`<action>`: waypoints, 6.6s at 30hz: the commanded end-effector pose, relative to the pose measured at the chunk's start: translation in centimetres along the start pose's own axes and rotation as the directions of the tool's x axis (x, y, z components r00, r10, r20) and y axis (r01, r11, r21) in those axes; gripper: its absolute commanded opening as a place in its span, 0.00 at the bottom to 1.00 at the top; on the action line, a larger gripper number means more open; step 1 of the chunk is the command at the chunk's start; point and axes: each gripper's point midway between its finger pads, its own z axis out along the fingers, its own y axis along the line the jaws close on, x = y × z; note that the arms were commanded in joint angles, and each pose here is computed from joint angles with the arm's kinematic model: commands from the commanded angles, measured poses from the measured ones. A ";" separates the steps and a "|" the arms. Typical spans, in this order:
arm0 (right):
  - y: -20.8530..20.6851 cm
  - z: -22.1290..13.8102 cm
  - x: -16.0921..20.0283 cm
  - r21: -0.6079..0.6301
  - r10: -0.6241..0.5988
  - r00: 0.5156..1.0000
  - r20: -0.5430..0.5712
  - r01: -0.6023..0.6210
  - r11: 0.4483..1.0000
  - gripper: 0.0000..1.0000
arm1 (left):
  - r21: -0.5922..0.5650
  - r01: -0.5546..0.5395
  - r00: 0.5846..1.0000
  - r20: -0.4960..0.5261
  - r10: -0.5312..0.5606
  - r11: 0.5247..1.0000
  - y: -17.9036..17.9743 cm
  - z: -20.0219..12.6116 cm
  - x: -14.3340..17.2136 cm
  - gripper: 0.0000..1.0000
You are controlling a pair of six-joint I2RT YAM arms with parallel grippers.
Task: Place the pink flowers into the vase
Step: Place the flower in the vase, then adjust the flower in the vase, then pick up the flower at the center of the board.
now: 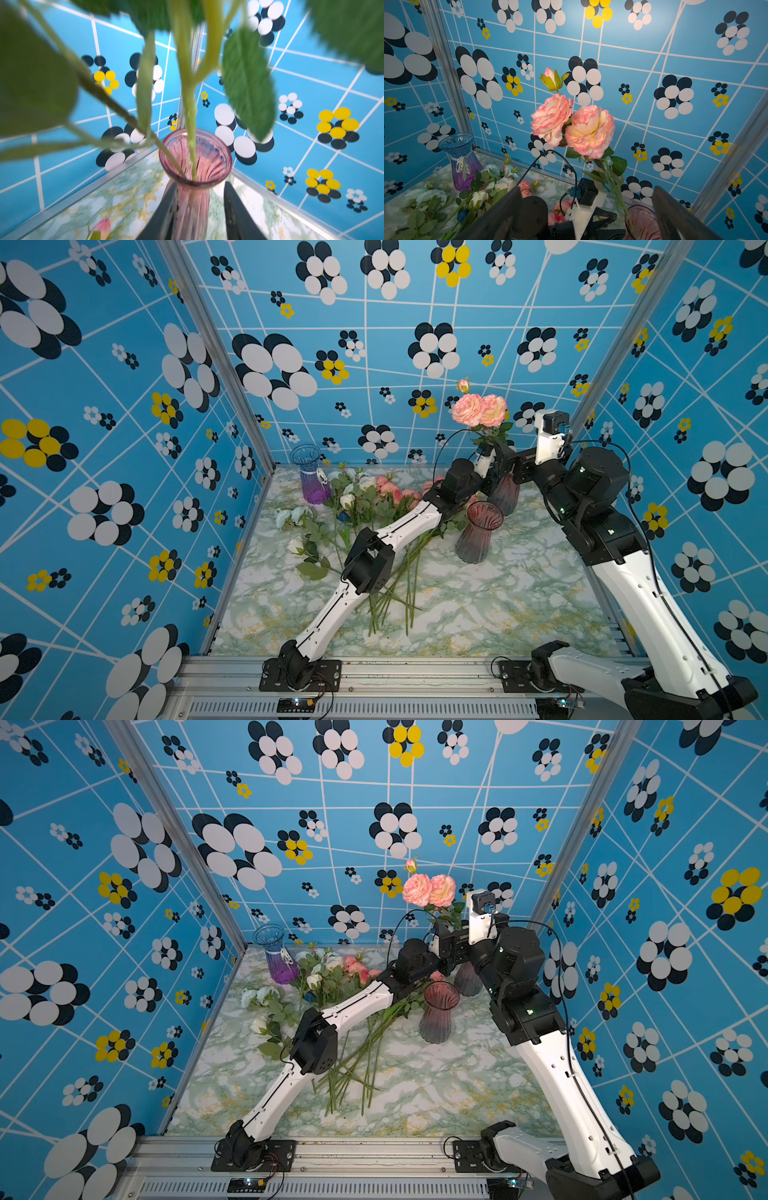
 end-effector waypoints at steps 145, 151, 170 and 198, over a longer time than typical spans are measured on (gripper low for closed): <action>5.8 13.1 1.1 -0.034 -0.165 0.975 -0.150 0.162 0.986 0.99 | -0.525 0.287 0.679 -0.479 -0.556 0.801 3.9 -29.6 20.2 0.44; 4.5 11.9 -0.8 0.013 -0.177 0.976 -0.123 0.180 0.984 0.99 | -0.521 0.288 0.680 -0.480 -0.555 0.804 3.9 -29.5 20.1 0.44; 1.5 8.7 -4.7 0.130 -0.177 0.983 -0.052 0.182 0.975 0.99 | -0.527 0.246 0.672 -0.512 -0.535 0.814 4.1 -29.5 20.9 0.35; 1.9 4.1 -3.4 0.062 -0.091 0.995 -0.037 0.093 0.994 0.99 | -0.573 0.182 0.718 -0.478 -0.506 0.799 8.3 -27.1 18.0 0.30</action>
